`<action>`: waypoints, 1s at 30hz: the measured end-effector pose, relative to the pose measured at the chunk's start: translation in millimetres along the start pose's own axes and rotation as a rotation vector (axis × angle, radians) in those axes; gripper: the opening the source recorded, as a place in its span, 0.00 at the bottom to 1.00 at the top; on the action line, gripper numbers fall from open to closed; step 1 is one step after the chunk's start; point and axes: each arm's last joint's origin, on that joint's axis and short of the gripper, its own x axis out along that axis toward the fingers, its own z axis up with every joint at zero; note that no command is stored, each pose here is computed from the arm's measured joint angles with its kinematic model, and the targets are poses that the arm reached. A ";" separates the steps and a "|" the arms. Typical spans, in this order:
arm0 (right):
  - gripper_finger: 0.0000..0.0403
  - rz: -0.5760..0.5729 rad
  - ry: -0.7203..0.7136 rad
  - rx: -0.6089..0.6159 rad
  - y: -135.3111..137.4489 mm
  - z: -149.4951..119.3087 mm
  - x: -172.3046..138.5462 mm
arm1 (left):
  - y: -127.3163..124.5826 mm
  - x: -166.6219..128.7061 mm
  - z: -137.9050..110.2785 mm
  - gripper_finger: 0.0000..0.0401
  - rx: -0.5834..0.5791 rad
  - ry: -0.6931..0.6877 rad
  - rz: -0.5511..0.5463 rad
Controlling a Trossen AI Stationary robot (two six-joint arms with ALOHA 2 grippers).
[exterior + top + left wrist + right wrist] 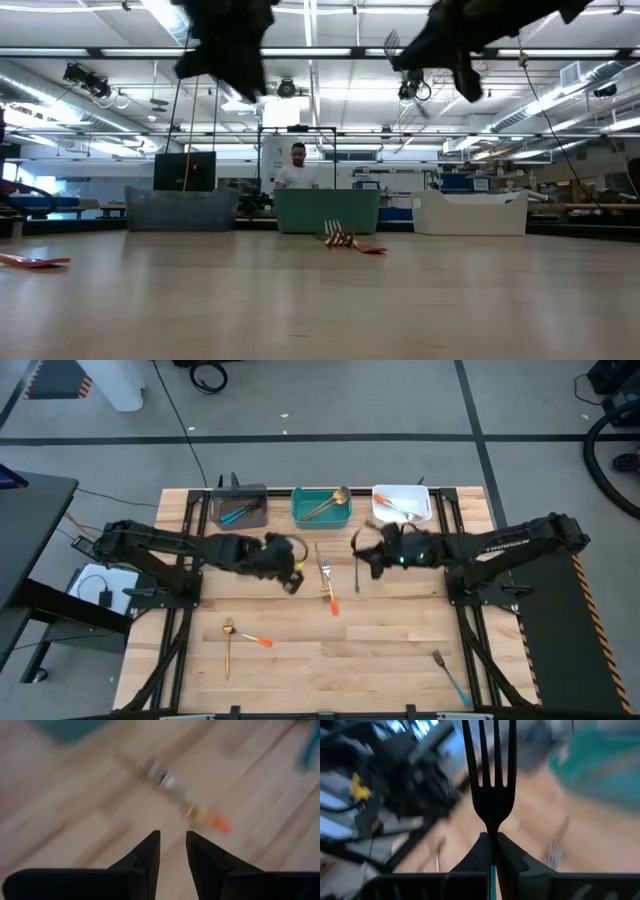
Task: Sort silverware by color (type)
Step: Put the blue fork into the black bin
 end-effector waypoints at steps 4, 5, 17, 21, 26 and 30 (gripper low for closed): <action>0.03 0.039 -0.178 -0.083 -3.9 26.6 5.3 | 2.4 5.2 31.6 0.26 -0.023 -0.162 -0.095; 0.03 0.038 -0.213 -0.097 -5.7 31.8 6.8 | 3.5 5.7 39.1 0.26 -0.024 -0.203 -0.115; 0.03 0.041 -0.281 -0.142 -26.0 59.5 35.1 | 32.6 3.3 105.9 0.26 -0.042 -0.563 -0.191; 0.03 0.040 -0.260 -0.166 -28.1 67.9 48.0 | 44.6 7.9 114.5 0.26 -0.047 -0.537 -0.222; 0.03 0.044 -0.261 -0.187 -33.0 88.8 55.2 | 50.6 9.6 117.7 0.26 0.021 -0.530 -0.216; 0.03 0.026 -0.282 -0.184 -38.3 108.4 53.1 | 51.8 9.6 118.3 0.26 0.050 -0.533 -0.205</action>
